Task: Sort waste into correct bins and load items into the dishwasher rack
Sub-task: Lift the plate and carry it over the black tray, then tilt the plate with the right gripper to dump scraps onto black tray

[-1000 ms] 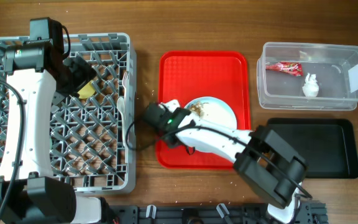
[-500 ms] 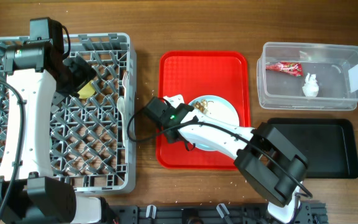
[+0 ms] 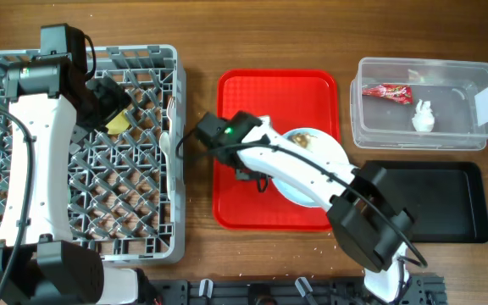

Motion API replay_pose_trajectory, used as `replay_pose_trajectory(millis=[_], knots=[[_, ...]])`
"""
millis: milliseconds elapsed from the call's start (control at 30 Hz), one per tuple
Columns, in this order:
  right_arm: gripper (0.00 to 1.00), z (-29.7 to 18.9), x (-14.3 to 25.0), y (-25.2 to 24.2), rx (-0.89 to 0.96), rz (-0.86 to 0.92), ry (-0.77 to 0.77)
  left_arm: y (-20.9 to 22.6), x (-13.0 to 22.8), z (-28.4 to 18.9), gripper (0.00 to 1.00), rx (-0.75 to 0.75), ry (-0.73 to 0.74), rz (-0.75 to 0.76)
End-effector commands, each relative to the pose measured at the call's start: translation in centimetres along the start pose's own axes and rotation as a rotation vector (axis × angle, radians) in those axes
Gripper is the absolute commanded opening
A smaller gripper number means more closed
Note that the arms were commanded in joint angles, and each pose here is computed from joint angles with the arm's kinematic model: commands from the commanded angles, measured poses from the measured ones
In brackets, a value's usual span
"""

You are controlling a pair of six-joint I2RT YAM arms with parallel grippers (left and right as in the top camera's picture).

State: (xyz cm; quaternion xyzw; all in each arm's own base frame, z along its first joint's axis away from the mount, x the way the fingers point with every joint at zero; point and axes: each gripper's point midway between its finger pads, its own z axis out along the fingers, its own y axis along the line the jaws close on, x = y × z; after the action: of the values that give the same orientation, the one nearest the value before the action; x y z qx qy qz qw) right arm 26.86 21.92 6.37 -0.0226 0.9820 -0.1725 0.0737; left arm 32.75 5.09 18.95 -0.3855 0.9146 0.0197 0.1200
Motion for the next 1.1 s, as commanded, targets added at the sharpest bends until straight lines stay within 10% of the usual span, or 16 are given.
replay_pose_trajectory(millis=[0,667,1067], knots=[[0.04,-0.5,-1.6,-1.9,0.043,0.11,-0.011,0.4,-0.2,0.3,1.0,-0.018,-0.006,-0.021],[0.04,-4.4,-5.1,-29.2,-0.036,0.885,-0.009,0.4,-0.2,0.3,1.0,-0.018,-0.006,-0.021],[0.04,1.6,-3.6,-31.4,-0.184,1.094,0.139,0.4,-0.2,0.3,1.0,-0.018,-0.006,-0.021]])
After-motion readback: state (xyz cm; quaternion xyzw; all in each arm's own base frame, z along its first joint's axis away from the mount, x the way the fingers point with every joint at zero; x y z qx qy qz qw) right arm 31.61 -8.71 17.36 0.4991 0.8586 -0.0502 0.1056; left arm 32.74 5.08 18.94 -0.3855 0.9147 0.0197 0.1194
